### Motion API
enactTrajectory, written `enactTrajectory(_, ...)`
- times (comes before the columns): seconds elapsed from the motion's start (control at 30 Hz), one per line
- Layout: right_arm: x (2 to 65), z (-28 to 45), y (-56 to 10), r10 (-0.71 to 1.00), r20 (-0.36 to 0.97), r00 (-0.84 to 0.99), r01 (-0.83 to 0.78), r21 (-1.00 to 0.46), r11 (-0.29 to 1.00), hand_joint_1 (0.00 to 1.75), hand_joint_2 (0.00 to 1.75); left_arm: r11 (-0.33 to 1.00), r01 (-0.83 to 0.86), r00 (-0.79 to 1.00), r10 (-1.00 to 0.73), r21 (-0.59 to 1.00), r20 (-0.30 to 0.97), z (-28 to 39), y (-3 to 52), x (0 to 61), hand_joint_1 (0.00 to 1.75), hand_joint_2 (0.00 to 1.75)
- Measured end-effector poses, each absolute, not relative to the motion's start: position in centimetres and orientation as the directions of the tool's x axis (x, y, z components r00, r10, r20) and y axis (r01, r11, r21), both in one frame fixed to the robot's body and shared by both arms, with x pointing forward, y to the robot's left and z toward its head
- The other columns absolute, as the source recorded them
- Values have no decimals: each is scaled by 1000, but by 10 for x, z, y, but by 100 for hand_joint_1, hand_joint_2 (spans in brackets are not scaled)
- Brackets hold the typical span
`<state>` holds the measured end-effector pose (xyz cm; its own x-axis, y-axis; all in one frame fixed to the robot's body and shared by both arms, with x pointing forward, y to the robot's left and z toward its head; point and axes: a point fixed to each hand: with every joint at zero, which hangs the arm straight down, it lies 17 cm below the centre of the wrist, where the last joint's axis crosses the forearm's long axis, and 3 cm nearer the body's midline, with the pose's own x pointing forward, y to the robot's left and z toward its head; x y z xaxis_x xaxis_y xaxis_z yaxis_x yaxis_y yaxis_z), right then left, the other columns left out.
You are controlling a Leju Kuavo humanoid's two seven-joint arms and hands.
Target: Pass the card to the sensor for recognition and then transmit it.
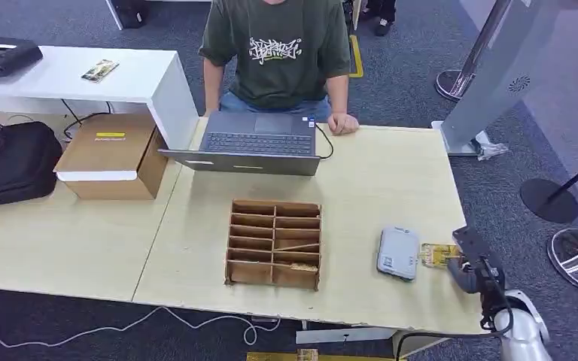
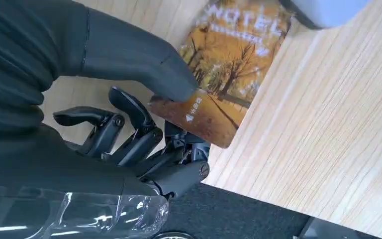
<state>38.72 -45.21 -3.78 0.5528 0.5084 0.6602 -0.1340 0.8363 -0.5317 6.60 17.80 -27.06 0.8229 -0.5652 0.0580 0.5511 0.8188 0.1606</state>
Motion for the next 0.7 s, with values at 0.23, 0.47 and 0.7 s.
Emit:
enactTrajectory(0.23,388,-39,-458,514,651,559,-138,-538,832,175,175,820,551,824,-564,155,57,-271,178,65,0,0)
enactTrajectory(0.47,393,-40,-461,515,650,559,-141,-538,831,175,175,821,552,824,-564,148,56,-271,177,64,0,0)
enactTrajectory(0.7,405,-20,-478,548,666,505,-7,-632,775,175,175,816,554,820,-569,166,60,-271,179,66,0,0)
